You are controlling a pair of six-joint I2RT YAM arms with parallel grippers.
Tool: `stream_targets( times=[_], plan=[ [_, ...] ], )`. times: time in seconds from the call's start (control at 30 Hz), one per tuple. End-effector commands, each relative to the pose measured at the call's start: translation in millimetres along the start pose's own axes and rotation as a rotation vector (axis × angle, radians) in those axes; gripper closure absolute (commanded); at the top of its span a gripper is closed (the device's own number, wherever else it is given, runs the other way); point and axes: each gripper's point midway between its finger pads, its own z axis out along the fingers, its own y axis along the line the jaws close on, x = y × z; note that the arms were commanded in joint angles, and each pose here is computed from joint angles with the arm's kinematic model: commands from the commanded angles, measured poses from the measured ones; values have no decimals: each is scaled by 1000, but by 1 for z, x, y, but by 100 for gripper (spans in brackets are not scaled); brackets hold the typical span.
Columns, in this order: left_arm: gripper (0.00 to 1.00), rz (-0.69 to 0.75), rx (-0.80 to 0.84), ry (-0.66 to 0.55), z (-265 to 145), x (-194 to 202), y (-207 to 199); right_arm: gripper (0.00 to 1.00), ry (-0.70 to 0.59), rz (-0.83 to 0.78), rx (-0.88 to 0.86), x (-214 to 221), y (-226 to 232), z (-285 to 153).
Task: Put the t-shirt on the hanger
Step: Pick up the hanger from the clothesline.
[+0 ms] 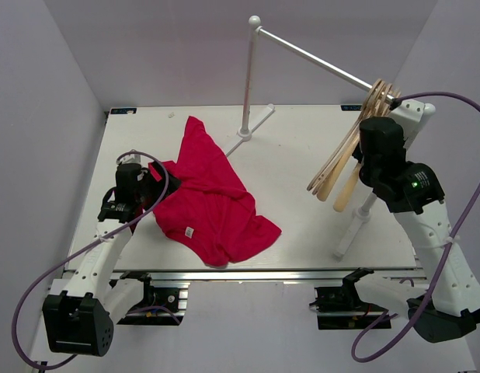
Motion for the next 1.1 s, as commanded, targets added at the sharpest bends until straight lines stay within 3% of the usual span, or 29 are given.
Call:
stream_targets(
  times=[0.0, 0.13, 0.27, 0.47, 0.8, 0.87, 1.07],
  plan=[
    [2, 13, 14, 0, 2, 0, -2, 60, -47, 21, -6, -13, -1, -1],
    [2, 11, 10, 4, 3, 1, 0, 65, -53, 9, -3, -19, 0, -1],
    [2, 11, 11, 3, 3, 1, -1, 79, -66, 10, -21, -25, 2, -4],
    [2, 11, 10, 9, 4, 1, -1, 89, -109, 26, -105, -46, 10, -16],
    [2, 13, 13, 7, 4, 1, -2, 89, -151, 5, -196, -69, 6, -41],
    [2, 14, 16, 9, 4, 0, -3, 100, -150, 2, -230, -68, 6, -48],
    [2, 15, 22, 18, 5, 2, -3, 100, -128, 31, -314, -60, 3, -67]
  ],
)
